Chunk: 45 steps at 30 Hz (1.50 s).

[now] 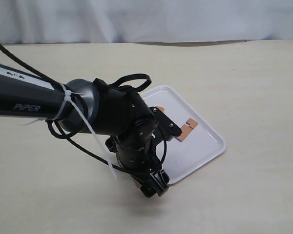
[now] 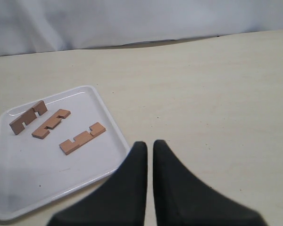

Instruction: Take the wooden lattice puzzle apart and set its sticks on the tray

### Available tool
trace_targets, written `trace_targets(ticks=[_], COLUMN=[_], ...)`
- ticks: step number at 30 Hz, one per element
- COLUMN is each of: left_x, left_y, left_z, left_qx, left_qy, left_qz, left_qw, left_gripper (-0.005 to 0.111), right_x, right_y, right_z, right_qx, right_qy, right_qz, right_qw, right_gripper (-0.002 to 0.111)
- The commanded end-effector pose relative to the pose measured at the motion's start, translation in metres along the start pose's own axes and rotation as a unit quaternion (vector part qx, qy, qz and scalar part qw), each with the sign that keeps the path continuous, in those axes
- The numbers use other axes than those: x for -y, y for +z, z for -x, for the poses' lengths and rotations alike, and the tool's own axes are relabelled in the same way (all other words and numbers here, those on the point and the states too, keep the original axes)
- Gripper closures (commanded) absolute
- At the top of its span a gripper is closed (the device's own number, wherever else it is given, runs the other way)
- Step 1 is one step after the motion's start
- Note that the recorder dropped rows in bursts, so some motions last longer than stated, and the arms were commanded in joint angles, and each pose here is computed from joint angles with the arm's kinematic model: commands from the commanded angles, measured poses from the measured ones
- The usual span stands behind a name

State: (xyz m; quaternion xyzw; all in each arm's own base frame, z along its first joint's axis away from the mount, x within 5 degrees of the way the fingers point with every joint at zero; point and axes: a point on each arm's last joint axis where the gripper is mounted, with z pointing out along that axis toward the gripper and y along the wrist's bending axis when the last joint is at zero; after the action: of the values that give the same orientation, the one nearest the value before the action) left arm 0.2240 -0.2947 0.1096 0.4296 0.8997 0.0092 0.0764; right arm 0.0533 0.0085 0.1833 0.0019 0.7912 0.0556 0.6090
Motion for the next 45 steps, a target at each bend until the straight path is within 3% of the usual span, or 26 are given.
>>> trace_targets(ticks=[1,7,10,15,27,34,45], left_x=[0.002,0.002,0.002,0.001,-0.003,-0.003,0.003], left_y=[0.002,0.002,0.002,-0.006,-0.057,-0.075,-0.023], left_z=[-0.003,-0.004,-0.005,-0.005,0.001,0.031,0.072], left_qx=[-0.016,-0.023,-0.030,-0.027,0.049,0.115,0.062], left_qy=[0.007,0.008,0.009,0.008,0.003,0.001,0.000], left_qz=[-0.014,-0.012,-0.012,-0.011,-0.014,-0.017,-0.013], left_qw=[1.000,1.000,0.999,1.000,0.999,0.993,0.998], left_gripper=[0.037,0.091,0.107,0.107,0.107,0.107,0.107], right_x=[0.001,0.001,0.001,0.001,0.001,0.001,0.001], right_y=[0.001,0.001,0.001,0.001,0.001,0.001,0.001], right_z=[0.000,0.000,0.000,0.000,0.000,0.000,0.000], right_qx=[0.001,0.001,0.001,0.001,0.001,0.001,0.001], right_qy=[0.001,0.001,0.001,0.001,0.001,0.001,0.001], right_qz=[-0.004,-0.004,-0.004,-0.004,-0.004,-0.004,-0.004], right_qw=[1.000,1.000,1.000,1.000,1.000,1.000,1.000], right_gripper=[0.104,0.104,0.104,0.104,0.104,0.104,0.104])
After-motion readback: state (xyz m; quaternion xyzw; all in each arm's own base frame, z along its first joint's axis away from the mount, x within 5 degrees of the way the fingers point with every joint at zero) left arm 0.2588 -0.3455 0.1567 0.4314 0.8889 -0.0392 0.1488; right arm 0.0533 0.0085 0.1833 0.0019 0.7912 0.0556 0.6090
